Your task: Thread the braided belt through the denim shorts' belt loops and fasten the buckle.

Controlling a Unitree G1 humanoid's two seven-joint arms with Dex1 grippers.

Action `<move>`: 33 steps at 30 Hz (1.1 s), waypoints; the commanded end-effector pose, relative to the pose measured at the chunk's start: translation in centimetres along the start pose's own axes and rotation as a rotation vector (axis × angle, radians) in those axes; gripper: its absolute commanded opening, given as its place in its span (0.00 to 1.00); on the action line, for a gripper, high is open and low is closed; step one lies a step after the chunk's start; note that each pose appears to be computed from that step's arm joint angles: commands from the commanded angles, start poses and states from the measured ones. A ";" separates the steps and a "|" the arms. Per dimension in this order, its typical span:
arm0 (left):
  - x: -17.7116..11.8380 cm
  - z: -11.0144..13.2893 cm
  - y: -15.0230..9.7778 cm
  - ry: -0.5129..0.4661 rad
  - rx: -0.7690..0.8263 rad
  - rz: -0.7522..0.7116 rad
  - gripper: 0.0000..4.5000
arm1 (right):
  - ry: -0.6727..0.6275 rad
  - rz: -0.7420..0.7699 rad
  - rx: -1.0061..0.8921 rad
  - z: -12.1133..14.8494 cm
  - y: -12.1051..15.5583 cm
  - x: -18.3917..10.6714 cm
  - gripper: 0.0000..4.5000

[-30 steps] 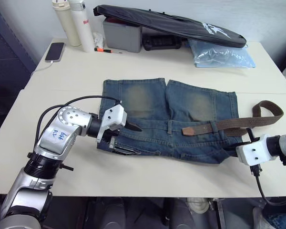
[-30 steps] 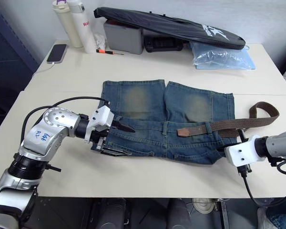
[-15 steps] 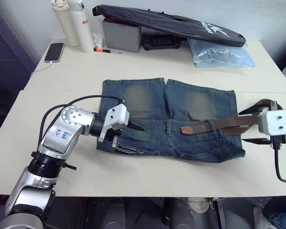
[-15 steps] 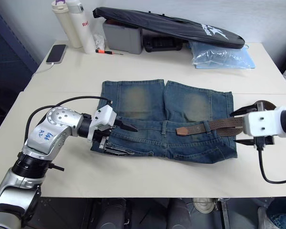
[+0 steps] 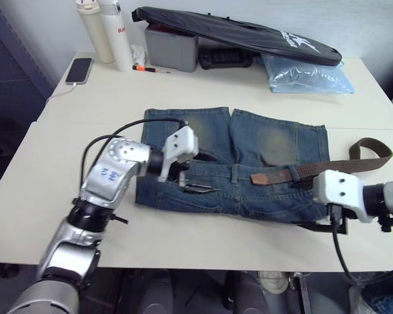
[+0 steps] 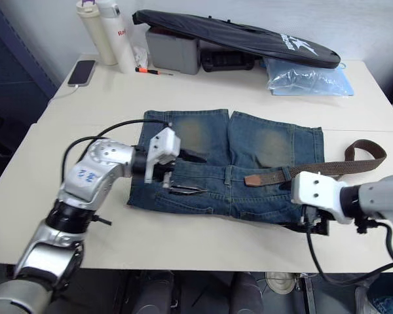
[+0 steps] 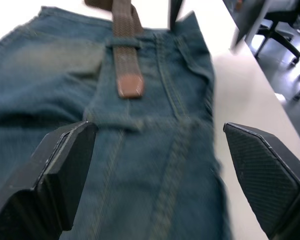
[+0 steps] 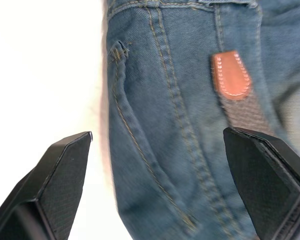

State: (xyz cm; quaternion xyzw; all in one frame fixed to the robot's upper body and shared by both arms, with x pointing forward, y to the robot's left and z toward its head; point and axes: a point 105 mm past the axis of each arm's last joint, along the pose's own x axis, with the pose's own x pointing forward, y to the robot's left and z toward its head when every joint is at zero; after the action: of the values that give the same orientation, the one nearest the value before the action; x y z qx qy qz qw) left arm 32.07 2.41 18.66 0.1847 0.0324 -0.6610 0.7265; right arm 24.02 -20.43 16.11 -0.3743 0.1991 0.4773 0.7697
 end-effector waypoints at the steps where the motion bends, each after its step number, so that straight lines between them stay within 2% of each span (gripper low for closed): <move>1: 0.9 1.2 0.5 -0.016 0.037 0.007 1.00 | -0.022 -0.067 0.014 1.0 -0.1 0.1 0.99; 5: 1.4 1.5 0.2 -0.021 0.048 -0.015 1.00 | -0.017 -0.264 0.022 0.8 -2.6 1.0 0.99; 7: 1.4 1.4 -0.1 -0.019 0.045 -0.025 1.00 | -0.021 -0.316 0.033 0.8 -3.4 1.5 0.99; 12: 0.9 1.1 -0.5 -0.009 0.038 -0.025 1.00 | -0.011 -0.339 0.016 1.0 -4.6 2.7 0.99; 17: 0.3 0.9 -0.6 -0.006 0.023 0.002 1.00 | 0.048 -0.329 -0.015 -0.2 -5.5 4.0 0.99; 22: -0.2 0.7 -0.9 -0.004 0.009 0.022 1.00 | 0.050 -0.351 -0.005 -0.7 -6.5 4.9 0.99; 23: -0.2 0.6 -1.0 -0.004 0.006 0.026 1.00 | 0.041 -0.353 0.000 -0.6 -6.6 5.1 0.88; 24: -0.3 0.6 -1.0 -0.004 0.003 0.031 1.00 | 0.031 -0.354 0.005 -0.5 -6.6 5.4 0.83; 31: -0.6 0.6 -0.9 -0.002 -0.004 0.049 1.00 | -0.023 -0.334 0.033 0.3 -6.2 5.6 0.04; 33: -0.6 0.6 -0.9 -0.001 -0.005 0.052 1.00 | -0.037 -0.332 0.045 0.5 -6.2 5.3 0.01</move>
State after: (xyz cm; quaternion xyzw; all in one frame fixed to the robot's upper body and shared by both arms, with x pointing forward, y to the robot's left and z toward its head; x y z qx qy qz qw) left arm 31.34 2.74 18.11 0.1815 0.0502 -0.6405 0.7445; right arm 32.14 -18.91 14.06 -0.3811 0.1514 0.3437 0.8448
